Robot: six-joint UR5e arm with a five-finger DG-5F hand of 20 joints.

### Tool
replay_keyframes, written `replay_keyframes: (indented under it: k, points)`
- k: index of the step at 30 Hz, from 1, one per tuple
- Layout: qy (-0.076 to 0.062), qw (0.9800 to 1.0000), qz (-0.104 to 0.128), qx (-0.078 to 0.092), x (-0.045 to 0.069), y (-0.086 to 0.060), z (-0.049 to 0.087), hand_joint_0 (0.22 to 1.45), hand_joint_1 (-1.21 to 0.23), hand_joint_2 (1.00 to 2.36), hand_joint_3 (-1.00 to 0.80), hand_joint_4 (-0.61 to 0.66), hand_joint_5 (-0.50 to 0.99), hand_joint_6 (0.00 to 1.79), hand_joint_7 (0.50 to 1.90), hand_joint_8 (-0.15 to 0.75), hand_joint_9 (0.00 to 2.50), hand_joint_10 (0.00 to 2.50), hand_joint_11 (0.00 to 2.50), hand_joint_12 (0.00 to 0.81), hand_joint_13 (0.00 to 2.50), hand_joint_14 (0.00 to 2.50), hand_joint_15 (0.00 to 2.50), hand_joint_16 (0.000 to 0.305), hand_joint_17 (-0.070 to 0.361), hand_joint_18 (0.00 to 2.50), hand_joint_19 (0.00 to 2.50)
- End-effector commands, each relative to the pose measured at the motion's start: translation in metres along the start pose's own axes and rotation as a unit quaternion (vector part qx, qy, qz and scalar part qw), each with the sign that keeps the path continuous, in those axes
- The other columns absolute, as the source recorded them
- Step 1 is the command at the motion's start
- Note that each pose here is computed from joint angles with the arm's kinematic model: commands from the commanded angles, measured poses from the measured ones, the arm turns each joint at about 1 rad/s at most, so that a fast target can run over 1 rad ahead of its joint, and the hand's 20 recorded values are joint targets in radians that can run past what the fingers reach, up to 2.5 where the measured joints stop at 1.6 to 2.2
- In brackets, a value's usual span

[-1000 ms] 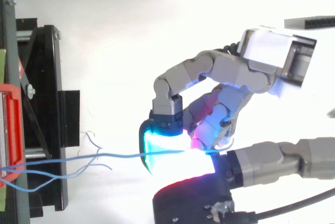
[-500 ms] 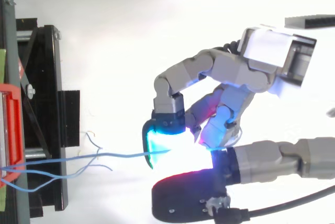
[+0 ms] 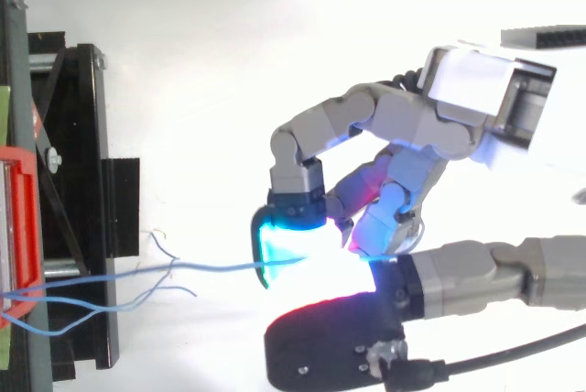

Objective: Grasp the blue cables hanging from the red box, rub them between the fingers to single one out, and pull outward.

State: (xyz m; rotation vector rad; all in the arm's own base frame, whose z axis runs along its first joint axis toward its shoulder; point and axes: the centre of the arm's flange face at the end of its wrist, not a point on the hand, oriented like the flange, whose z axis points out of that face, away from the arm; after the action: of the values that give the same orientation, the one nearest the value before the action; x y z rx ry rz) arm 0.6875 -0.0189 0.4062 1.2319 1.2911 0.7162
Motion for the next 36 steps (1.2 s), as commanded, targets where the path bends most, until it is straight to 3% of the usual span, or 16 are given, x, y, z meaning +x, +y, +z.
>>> replay_keyframes:
  k: [1, 3, 8, 16, 24, 36]
  points:
    - [0.0, 1.0, 0.0, 0.0, -0.0003, 0.0004, 0.0, 0.59, -0.44, 1.01, -0.29, 0.33, -0.01, 0.62, 1.35, 0.39, 1.38, 0.02, 0.81, 0.436, 0.99, 0.01, 0.47, 0.062, 0.138, 1.2, 0.57]
    - [0.0, 1.0, 0.0, 0.0, 0.0007, 0.0007, -0.0002, 0.59, -0.44, 1.01, -0.24, 0.41, 0.01, 0.51, 1.53, 0.394, 1.42, 0.02, 0.74, 0.447, 1.02, 0.01, 0.45, 0.065, 0.146, 1.25, 0.53]
    - [0.0, 1.0, 0.0, -0.001, 0.0015, 0.001, -0.0005, 0.6, -0.5, 1.01, -0.13, 0.48, 0.01, 0.5, 1.49, 0.418, 1.47, 0.02, 0.72, 0.467, 1.06, 0.01, 0.43, 0.07, 0.157, 1.31, 0.49]
    - [0.0, 1.0, 0.0, -0.001, 0.0015, 0.001, -0.0005, 0.61, -0.64, 1.0, 0.0, 0.45, 0.01, 0.5, 1.5, 0.452, 1.46, 0.02, 0.79, 0.48, 1.07, 0.01, 0.44, 0.072, 0.163, 1.35, 0.46]
    - [0.0, 1.0, 0.0, 0.0, 0.0017, 0.0003, -0.0005, 0.6, -0.68, 1.01, 0.01, 0.38, 0.0, 0.5, 1.5, 0.438, 1.37, 0.02, 0.82, 0.491, 1.01, 0.01, 0.45, 0.072, 0.162, 1.28, 0.49]
    - [0.001, 1.0, 0.0, -0.001, 0.0012, 0.0019, -0.0009, 0.55, -0.75, 1.0, -0.07, 0.36, -0.04, 0.6, 1.33, 0.458, 1.31, 0.02, 0.87, 0.526, 0.97, 0.01, 0.46, 0.078, 0.175, 1.26, 0.49]
